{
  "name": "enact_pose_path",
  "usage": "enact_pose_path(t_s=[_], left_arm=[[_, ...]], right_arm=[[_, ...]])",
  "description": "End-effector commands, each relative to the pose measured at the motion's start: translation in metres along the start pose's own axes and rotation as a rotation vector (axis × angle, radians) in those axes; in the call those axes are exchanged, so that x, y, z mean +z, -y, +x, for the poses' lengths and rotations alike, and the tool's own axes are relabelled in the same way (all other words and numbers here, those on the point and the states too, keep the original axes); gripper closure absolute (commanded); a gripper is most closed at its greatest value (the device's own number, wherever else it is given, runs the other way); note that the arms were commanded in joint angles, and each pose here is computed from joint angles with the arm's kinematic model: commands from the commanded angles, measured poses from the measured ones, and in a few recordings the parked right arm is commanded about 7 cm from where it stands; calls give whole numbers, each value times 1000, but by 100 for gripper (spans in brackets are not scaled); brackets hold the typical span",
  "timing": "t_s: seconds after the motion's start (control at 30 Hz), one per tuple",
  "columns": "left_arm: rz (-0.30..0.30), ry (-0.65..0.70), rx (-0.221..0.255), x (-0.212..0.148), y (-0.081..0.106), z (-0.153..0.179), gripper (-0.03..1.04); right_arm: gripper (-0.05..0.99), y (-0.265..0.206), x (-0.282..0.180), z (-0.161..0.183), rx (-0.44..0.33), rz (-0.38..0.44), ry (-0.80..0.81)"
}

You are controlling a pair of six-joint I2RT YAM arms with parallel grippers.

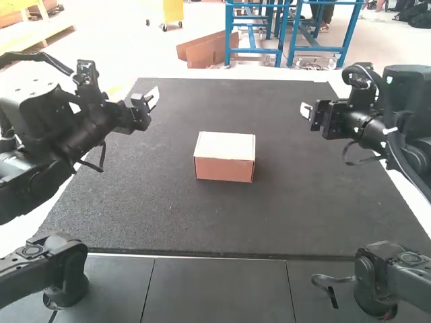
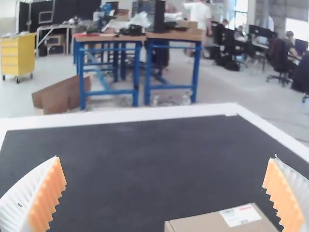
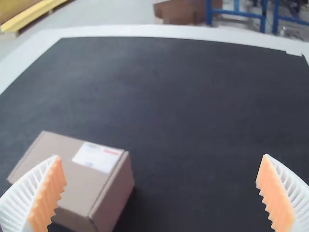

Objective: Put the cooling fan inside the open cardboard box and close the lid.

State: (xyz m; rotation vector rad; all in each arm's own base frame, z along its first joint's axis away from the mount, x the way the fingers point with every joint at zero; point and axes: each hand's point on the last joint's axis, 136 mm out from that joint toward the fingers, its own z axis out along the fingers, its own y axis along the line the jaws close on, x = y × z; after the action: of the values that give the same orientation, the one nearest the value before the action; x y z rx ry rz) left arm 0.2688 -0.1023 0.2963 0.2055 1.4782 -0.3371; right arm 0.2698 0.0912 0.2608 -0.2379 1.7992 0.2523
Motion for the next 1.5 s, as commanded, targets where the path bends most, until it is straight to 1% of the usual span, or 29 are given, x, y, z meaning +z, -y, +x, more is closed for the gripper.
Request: enact_pose_path(t_s=[0.0,0.07,0.1,0.13,0.23,0.27,0.3,0.47,0.5,0.6,0.7,0.83,0.87,1.0,1.03,1.13,1.17,1.2,1.27,1.3,1.4,1.47], left_arm=[[-65,52,95,-13,-15,1,4],[-97,74,105,-20,-22,5,4],[-111,85,125,-24,-25,8,4],[-118,107,135,-28,-27,8,4],[-140,241,185,-44,-30,-4,4],[-148,274,214,-49,-30,-6,4],[-153,296,220,-54,-31,-5,4],[-161,341,217,-68,-32,6,4],[-199,331,211,-67,-39,9,4],[-202,342,212,-68,-40,9,4],[-210,332,206,-68,-42,13,4],[-202,299,161,-65,-42,22,4],[-199,280,138,-63,-43,27,4],[-194,183,84,-58,-45,51,4],[-194,153,77,-56,-46,59,4],[-196,86,33,-54,-47,76,4],[-197,80,13,-54,-48,78,4],[-201,68,-10,-54,-49,82,4],[-219,40,-49,-55,-53,90,4],[-234,44,-70,-55,-56,89,4],[-283,30,-87,-58,-68,94,4],[-332,13,-104,-61,-80,99,4]], right_arm=[[3,16,-11,-2,-21,80,67],[3,18,-17,0,-34,92,92],[3,18,-21,-2,-40,93,113],[3,19,-24,-3,-45,95,132],[3,21,-35,-9,-57,110,205],[3,23,-38,-10,-62,116,230],[3,24,-41,-11,-64,126,255],[3,36,-58,-16,-85,186,372],[3,39,-62,-18,-88,203,402],[3,41,-70,-27,-82,220,473],[3,43,-68,-24,-86,228,475],[3,48,-61,-13,-111,254,487],[3,49,-59,-9,-111,260,488],[3,58,-49,14,-113,291,465],[3,61,-47,21,-113,303,457],[3,64,-48,30,-117,307,487],[3,64,-48,33,-121,301,489],[3,68,-47,34,-111,312,481],[3,69,-42,44,-106,298,440],[2,70,-42,45,-89,294,435],[2,67,-34,59,-44,257,379],[2,63,-29,70,-33,235,334]])
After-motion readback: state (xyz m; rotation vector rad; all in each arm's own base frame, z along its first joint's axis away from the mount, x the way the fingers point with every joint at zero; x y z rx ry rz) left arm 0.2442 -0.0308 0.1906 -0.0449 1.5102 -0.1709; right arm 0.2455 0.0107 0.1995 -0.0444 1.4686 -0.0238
